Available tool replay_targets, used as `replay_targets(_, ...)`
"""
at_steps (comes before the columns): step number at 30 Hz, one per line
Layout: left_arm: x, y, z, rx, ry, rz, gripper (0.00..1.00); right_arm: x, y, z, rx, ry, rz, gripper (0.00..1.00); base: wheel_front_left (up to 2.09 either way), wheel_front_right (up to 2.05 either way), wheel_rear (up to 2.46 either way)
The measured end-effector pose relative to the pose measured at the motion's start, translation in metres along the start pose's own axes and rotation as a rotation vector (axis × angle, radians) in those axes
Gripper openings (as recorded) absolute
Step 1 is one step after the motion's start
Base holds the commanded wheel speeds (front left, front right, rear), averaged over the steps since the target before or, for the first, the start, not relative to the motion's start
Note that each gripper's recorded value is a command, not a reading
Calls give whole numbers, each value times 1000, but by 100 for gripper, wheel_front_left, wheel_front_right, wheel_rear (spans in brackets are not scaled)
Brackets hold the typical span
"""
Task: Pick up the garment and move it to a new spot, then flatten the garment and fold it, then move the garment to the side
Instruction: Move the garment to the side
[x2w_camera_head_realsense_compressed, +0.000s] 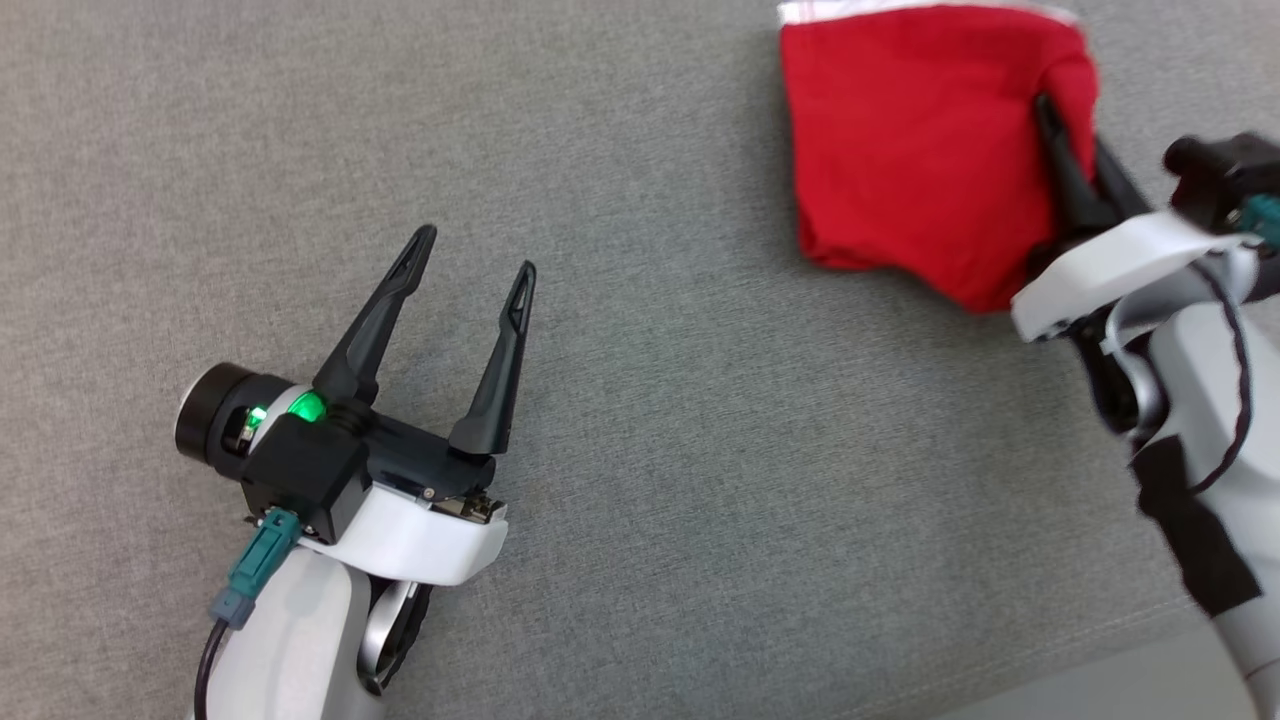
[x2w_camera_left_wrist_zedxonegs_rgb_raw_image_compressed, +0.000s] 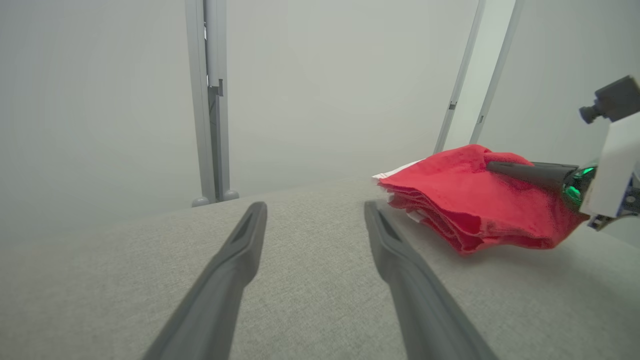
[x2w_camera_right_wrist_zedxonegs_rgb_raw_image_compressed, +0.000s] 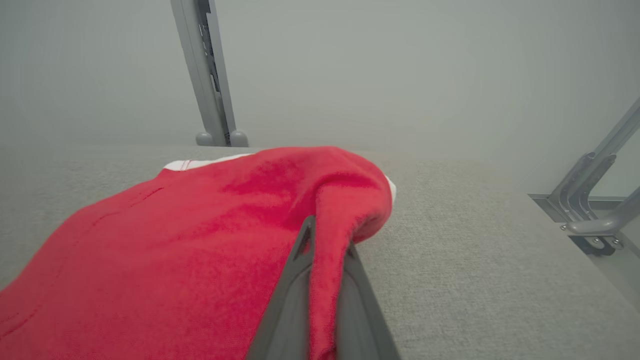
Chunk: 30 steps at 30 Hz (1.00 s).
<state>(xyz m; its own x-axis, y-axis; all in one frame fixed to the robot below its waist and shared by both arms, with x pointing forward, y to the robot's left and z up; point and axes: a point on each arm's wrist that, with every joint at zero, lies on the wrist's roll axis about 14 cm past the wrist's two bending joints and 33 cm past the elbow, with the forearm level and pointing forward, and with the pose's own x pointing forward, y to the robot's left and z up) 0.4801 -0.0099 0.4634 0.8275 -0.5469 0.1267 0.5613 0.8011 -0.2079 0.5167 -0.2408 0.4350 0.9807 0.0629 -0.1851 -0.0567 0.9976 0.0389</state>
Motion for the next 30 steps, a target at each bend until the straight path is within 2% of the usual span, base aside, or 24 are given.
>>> replay_targets(13, 9, 17, 6, 10, -39, -2, 100, 57, -43, 13, -348, 37, 22, 0, 0, 0, 0)
replay_targets(20, 5, 31, 3, 29, -30, 17, 100, 79, -61, 20, -439, 34, 14, 0, 0, 0, 0)
replay_targets(30, 4, 34, 2, 38, -19, 20, 100, 81, -81, 28, -520, 43, -6, 0, 0, 0, 0)
